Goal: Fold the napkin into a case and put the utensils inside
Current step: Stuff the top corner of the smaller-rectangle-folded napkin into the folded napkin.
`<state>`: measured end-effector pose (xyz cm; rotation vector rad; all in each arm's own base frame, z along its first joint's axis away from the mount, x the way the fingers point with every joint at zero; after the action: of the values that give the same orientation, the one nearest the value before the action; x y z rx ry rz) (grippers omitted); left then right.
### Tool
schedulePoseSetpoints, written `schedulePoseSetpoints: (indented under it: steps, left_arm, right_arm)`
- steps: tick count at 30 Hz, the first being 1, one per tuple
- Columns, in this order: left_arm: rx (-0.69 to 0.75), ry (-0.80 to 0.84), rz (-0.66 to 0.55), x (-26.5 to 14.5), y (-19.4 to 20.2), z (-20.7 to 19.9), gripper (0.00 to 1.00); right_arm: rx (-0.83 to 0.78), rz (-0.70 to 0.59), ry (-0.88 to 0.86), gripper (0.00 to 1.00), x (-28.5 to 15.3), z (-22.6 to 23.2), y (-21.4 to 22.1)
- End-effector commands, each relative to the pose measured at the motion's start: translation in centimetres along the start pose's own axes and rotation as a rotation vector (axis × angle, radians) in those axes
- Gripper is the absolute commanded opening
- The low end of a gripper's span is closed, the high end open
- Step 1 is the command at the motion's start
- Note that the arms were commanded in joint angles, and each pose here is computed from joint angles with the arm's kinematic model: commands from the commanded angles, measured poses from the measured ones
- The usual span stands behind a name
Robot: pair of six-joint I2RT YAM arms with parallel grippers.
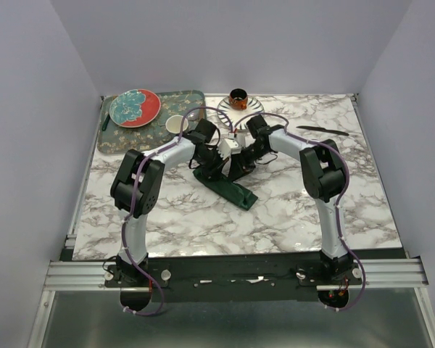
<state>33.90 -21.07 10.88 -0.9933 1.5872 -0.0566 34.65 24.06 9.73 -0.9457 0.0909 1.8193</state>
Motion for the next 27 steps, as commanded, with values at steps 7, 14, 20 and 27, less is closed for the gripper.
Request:
schedulePoseSetpoints:
  steps: [7, 14, 20, 27]
  left_arm:
    - [0.003, -0.019, 0.000, 0.2, -0.7, 0.1, 0.00]
    - [-0.050, 0.009, -0.026, 0.4, -1.6, 0.1, 0.00]
    - [-0.071, 0.018, -0.022, 0.5, -1.5, 0.0, 0.00]
    - [-0.150, 0.016, -0.073, -0.4, -1.7, 0.2, 0.19]
  right_arm:
    - [0.085, 0.003, -0.054, 0.44, 0.4, -0.6, -0.2]
    - [0.013, 0.023, 0.055, 0.42, 0.9, -1.4, 0.5]
    - [-0.005, 0.042, 0.124, 0.33, 1.3, -2.2, 1.4]
    - [-0.002, 0.045, 0.174, 0.20, 1.5, -2.7, 1.8]
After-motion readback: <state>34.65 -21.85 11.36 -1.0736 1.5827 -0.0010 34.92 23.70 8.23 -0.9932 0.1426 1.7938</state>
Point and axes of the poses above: each gripper's point midway between its finger pads, its own x axis out along the fingers, its own z axis along the line the jaws close on, y = z × x, the point moved 9 cm from there along -x, back along the fingers, and after that the axes turned 8 degrees about -x, right-handed, at the moved point
